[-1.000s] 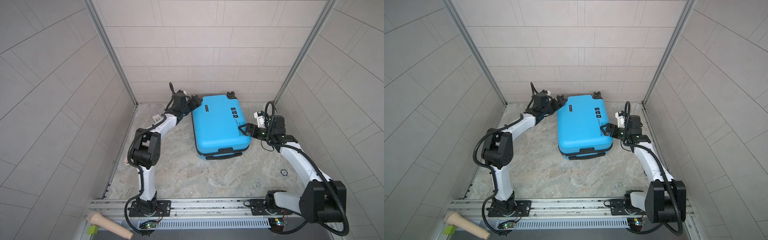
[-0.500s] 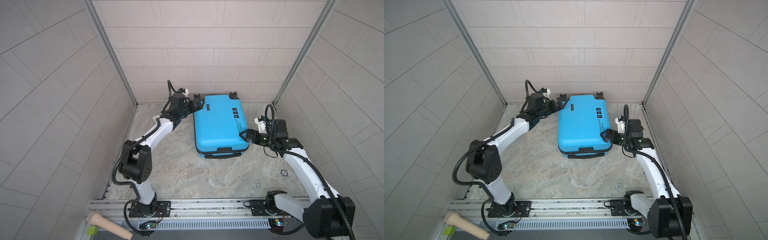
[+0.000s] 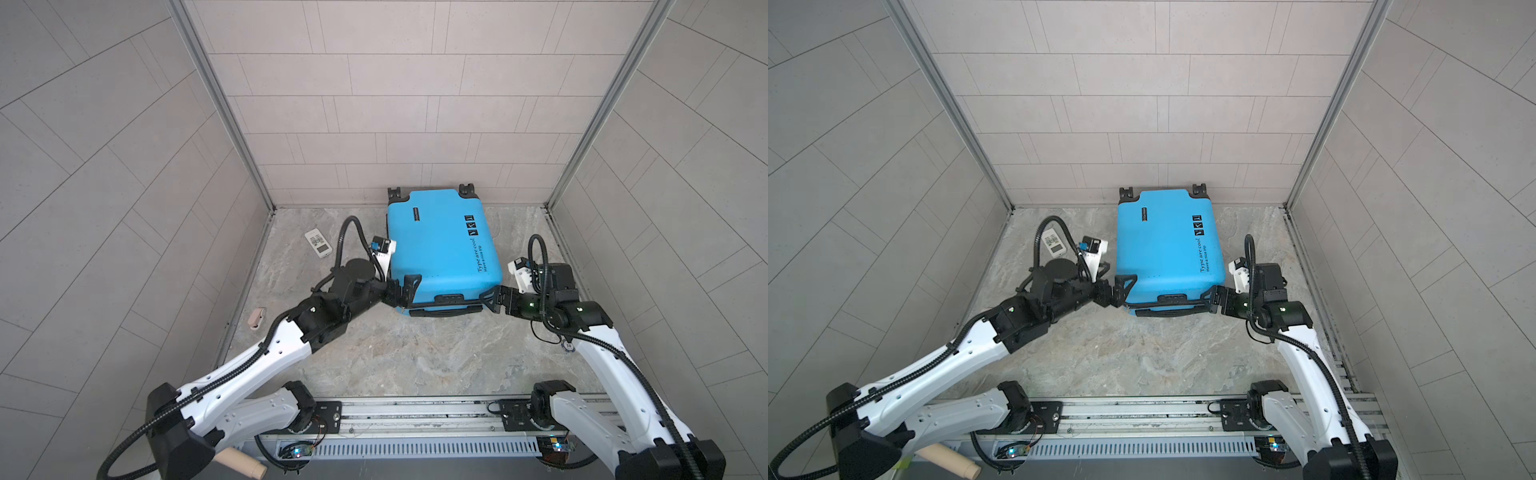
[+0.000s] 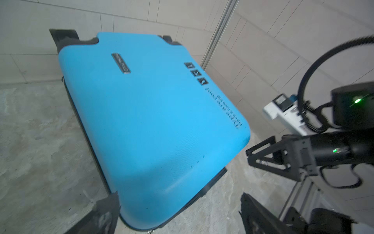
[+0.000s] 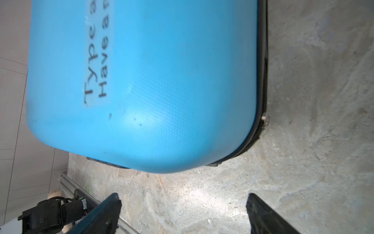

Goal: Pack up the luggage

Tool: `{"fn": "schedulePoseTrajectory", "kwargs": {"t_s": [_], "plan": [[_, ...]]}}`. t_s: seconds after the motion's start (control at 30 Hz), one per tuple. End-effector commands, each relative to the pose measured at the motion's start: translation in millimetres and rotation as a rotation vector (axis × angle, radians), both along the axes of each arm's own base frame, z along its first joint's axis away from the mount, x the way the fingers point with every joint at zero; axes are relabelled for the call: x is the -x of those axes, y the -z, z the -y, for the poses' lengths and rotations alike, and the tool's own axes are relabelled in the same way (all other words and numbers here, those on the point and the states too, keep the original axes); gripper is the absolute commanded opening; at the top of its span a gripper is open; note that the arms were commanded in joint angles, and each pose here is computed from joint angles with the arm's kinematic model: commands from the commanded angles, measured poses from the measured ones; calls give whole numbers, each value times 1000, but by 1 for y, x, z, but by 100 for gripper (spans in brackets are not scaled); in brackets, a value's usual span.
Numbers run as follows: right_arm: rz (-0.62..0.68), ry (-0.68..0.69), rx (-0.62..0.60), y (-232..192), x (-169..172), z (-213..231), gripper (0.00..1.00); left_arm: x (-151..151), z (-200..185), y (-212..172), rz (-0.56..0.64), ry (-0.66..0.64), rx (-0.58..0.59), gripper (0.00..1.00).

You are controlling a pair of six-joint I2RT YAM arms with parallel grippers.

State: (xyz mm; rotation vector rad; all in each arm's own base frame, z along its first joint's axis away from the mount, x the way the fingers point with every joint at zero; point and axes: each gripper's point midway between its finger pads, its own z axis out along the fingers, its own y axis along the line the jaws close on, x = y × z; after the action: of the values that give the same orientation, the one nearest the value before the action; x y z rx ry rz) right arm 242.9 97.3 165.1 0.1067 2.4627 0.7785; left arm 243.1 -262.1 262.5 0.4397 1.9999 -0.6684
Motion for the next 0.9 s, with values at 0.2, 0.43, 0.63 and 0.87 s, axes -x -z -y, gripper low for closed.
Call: {"fn": "schedulePoseTrajectory", "kwargs": {"t_s": [0.2,0.43,0.63,0.87], "plan": [[-31,0,36,20,5,-9,97,23,-7,59,82,-99,-181,95],[-28,43,42,23,-9,-8,94,1,-9,77,65,-172,-139,95],[-25,95,37,24,-29,-6,89,-25,-4,78,38,-186,-85,95],[-25,118,58,20,-59,-6,85,-51,-1,75,27,-209,-41,94]]}}
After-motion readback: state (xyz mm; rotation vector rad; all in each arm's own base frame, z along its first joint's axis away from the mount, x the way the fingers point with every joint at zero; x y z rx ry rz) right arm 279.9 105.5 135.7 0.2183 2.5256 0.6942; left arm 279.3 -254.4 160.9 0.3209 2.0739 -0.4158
